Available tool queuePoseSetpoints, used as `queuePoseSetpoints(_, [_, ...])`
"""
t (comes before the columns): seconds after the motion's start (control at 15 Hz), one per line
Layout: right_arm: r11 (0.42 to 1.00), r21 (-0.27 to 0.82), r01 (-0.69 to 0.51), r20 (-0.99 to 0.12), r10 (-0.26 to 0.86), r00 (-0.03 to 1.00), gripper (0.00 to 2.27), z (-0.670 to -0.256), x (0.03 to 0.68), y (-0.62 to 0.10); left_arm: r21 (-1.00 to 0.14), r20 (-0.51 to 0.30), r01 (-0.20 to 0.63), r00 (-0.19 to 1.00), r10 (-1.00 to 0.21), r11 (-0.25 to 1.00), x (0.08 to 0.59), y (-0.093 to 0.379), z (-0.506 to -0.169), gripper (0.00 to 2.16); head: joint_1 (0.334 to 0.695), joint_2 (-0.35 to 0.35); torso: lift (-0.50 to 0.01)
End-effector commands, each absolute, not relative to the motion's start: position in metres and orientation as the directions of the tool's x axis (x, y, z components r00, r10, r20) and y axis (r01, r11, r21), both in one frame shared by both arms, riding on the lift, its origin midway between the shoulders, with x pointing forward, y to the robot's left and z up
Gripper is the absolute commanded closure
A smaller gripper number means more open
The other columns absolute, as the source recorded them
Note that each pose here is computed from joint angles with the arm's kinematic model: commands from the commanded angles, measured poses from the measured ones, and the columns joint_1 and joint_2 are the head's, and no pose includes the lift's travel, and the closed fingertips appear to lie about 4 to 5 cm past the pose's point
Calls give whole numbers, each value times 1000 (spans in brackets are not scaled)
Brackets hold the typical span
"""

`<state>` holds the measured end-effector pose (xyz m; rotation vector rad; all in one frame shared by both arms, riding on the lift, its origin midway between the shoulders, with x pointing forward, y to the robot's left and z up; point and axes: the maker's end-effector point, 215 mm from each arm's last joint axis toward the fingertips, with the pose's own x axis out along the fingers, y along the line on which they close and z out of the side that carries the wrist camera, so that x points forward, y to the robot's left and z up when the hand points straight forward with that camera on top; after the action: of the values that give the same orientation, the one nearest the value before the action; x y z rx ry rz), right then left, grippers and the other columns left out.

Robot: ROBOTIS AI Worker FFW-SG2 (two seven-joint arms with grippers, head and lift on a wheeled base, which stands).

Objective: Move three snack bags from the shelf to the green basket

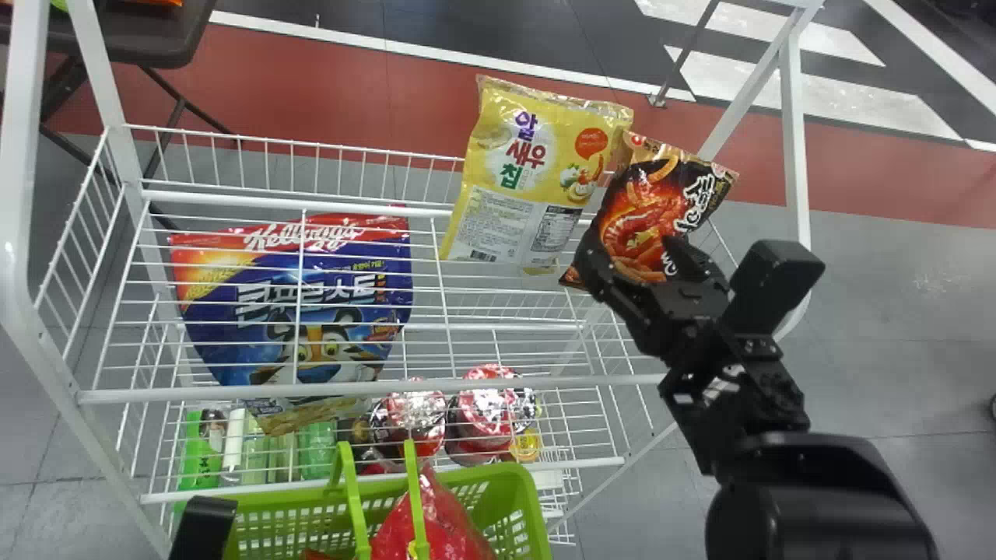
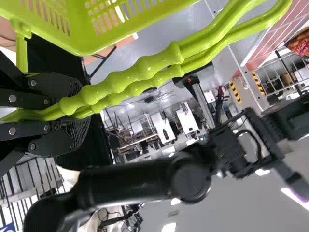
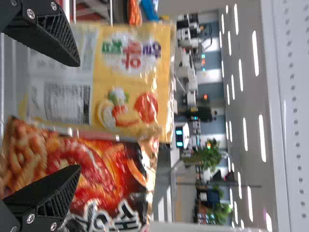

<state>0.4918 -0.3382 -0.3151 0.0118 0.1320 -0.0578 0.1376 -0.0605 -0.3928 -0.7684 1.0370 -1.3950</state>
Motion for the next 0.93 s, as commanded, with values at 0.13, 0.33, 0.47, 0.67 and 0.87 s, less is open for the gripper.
queuePoseSetpoints(0.13, [985,-17,174,-150,-175,973,70,-327,505,-383,-909,-126,410,-108,-986,72,141,-60,-392,1463,695,-350,-47])
queuePoseSetpoints(0.33, [980,-25,198,-202,-199,959,103,-345,518,-399,-909,-124,410,-107,-987,70,142,-61,-392,1463,695,-350,-47])
queuePoseSetpoints(0.47, [980,-13,200,-248,-197,949,805,-359,518,-408,-910,-127,408,-106,-986,73,142,-60,-394,1463,695,-350,-47])
queuePoseSetpoints(0.67, [984,12,176,-318,-163,934,2243,-377,509,-401,-910,-129,408,-103,-986,77,143,-60,-394,1463,695,-350,-47])
queuePoseSetpoints(0.87, [987,8,163,-282,-154,947,2243,-366,499,-398,-907,-132,414,-103,-986,79,143,-60,-393,1463,695,-350,-47])
